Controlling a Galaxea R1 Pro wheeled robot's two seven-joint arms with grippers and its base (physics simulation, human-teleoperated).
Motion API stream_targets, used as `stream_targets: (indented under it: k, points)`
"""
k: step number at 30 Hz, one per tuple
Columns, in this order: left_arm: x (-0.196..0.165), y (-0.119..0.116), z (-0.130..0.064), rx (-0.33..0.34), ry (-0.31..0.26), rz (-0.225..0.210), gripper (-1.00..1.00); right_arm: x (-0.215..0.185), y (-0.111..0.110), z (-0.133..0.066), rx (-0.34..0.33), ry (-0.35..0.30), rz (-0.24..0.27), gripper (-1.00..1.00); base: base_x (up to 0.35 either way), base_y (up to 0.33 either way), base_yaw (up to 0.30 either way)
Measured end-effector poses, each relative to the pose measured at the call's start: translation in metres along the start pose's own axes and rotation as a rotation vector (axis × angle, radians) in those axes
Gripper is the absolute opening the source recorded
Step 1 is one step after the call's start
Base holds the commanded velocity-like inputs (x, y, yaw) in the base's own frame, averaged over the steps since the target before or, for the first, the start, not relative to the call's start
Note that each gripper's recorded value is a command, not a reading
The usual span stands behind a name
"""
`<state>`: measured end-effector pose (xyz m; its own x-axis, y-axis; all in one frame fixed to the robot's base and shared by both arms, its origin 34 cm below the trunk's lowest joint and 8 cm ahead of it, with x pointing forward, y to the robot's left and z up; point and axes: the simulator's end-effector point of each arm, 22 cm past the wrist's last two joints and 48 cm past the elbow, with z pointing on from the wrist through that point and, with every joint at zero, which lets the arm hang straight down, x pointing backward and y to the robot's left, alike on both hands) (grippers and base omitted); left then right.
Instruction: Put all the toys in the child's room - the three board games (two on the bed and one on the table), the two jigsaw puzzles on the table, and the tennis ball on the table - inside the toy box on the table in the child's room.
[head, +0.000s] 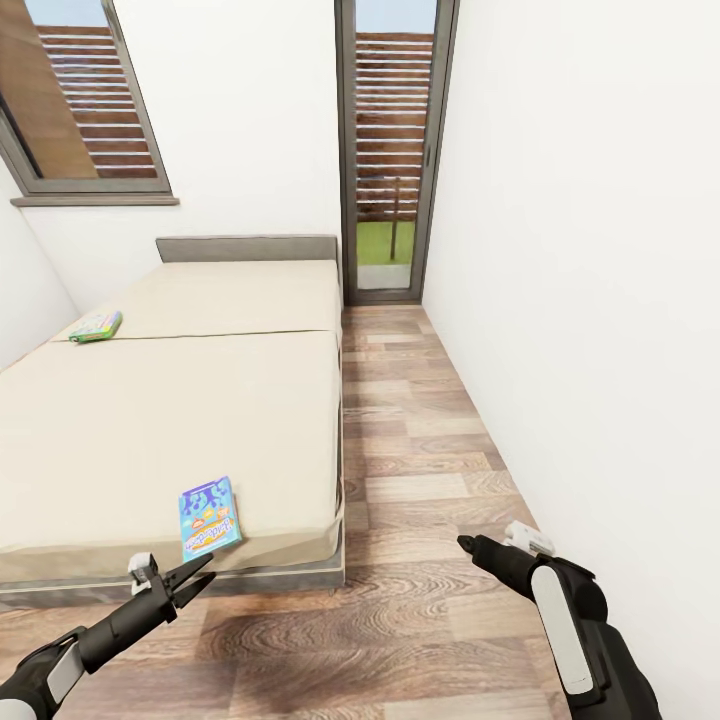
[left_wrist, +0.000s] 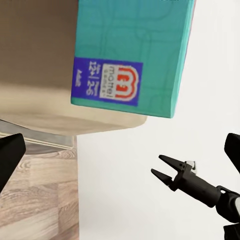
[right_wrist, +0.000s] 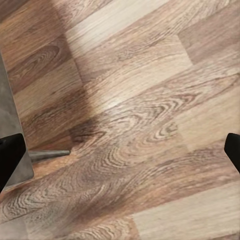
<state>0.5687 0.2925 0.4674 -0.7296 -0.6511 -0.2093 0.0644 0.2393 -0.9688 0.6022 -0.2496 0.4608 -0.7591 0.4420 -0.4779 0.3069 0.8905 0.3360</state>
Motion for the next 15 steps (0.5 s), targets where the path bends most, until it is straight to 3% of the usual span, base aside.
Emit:
stream_targets:
  k: [15]
  points:
    - [-0.0007, -0.0007, 0.0, 0.002, -0.001, 0.003, 1.0, 0.0018, 0.0, 0.001, 0.002, 0.004, -0.002, 1.0, 0.0, 0.0, 0.0]
